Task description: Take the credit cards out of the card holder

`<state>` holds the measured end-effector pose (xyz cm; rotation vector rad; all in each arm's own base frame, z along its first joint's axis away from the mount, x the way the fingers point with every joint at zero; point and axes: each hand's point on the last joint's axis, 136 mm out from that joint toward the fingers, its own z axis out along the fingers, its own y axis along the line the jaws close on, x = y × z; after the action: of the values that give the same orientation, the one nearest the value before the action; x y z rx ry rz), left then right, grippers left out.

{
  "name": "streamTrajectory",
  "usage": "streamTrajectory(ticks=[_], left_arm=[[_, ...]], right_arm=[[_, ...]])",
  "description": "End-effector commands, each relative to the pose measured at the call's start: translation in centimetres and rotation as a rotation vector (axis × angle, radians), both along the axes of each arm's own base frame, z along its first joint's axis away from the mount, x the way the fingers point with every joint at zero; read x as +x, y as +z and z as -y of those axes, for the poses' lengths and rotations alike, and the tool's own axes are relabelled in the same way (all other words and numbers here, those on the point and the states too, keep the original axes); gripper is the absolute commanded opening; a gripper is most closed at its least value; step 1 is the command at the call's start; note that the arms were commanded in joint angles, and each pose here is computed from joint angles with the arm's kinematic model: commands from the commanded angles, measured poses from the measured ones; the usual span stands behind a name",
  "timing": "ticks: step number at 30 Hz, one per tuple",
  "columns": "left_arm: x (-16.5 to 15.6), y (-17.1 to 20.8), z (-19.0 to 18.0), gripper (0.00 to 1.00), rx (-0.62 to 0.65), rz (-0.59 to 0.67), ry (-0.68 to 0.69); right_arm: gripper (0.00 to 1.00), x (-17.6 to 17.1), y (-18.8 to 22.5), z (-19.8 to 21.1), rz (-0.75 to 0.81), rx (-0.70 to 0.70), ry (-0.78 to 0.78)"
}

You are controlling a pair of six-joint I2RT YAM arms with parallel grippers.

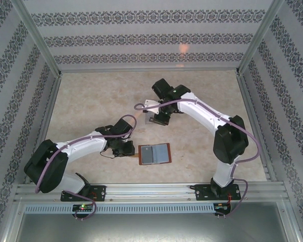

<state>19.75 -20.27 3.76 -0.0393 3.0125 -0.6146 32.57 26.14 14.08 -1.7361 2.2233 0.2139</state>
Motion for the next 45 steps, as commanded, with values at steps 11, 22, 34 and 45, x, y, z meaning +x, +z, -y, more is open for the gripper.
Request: streamTrajectory(ticks=[11,22,34,45], left_arm=[[0.2,1.1,-1.7,0.18,0.024,0.035,0.091],[0.2,1.3,-2.4,0.18,0.039,0.041,0.124],[0.5,1.2,-2.7,0.18,0.046,0.037,0.131],[1.0,1.4,-2.2,0.19,0.037,0.035,0.116]], right_arm=[[0.0,7.4,1.3,-0.1,0.037,-0.088,0.197],[0.0,11.4,-0.8,-0.4,0.059,-0.103,0.226],[0.0,13.1,-4.1,-1.0,0.052,-0.113,0.238],[0.29,17.3,-1.8,-0.1,0.222,-0.136,0.112]])
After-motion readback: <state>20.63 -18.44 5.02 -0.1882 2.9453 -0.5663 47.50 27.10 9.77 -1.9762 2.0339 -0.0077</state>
